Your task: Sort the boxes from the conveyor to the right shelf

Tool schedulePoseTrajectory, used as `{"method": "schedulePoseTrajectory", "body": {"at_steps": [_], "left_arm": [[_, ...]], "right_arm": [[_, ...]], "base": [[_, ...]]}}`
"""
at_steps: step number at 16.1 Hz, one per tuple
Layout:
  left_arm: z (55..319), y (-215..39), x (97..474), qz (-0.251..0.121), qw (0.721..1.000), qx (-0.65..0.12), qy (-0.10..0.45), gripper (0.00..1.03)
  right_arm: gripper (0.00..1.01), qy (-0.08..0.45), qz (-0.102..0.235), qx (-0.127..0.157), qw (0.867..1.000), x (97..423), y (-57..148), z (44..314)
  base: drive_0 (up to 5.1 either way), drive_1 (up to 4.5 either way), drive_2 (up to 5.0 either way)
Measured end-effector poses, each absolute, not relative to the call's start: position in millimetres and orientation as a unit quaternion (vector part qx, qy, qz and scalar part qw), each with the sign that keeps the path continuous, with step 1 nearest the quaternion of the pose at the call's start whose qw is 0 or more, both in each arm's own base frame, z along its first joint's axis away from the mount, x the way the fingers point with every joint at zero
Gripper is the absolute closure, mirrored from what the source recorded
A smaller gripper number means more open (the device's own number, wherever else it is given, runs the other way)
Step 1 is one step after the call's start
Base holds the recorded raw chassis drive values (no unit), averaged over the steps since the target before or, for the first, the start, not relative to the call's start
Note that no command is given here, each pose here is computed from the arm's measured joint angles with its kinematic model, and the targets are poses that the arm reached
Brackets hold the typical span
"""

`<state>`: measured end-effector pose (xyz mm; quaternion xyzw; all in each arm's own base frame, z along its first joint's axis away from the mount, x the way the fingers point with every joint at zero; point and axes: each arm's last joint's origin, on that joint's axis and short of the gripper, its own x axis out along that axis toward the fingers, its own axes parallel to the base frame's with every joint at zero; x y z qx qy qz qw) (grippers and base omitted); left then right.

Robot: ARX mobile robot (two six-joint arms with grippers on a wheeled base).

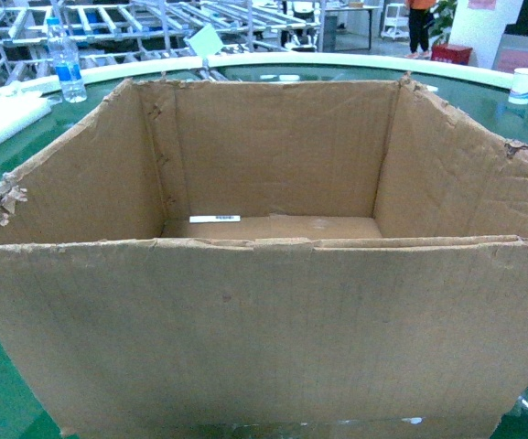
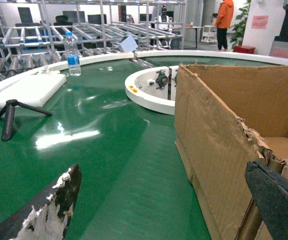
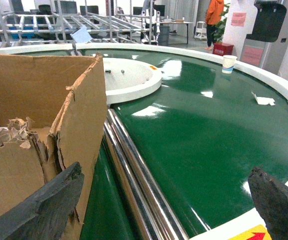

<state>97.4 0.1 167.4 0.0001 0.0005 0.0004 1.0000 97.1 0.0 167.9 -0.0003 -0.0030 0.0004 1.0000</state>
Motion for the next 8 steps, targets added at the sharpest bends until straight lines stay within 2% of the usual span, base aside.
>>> {"method": "schedulePoseTrajectory", "body": {"at_steps": [8], "left_arm": [[167.4, 0.1, 97.4, 0.0, 1.0, 0.0, 0.0, 0.05]], "right_arm": [[0.03, -0.003, 0.0, 0.0, 1.0, 97.1, 0.0, 167.9]], "base": [[0.0, 0.0, 0.0]]}}
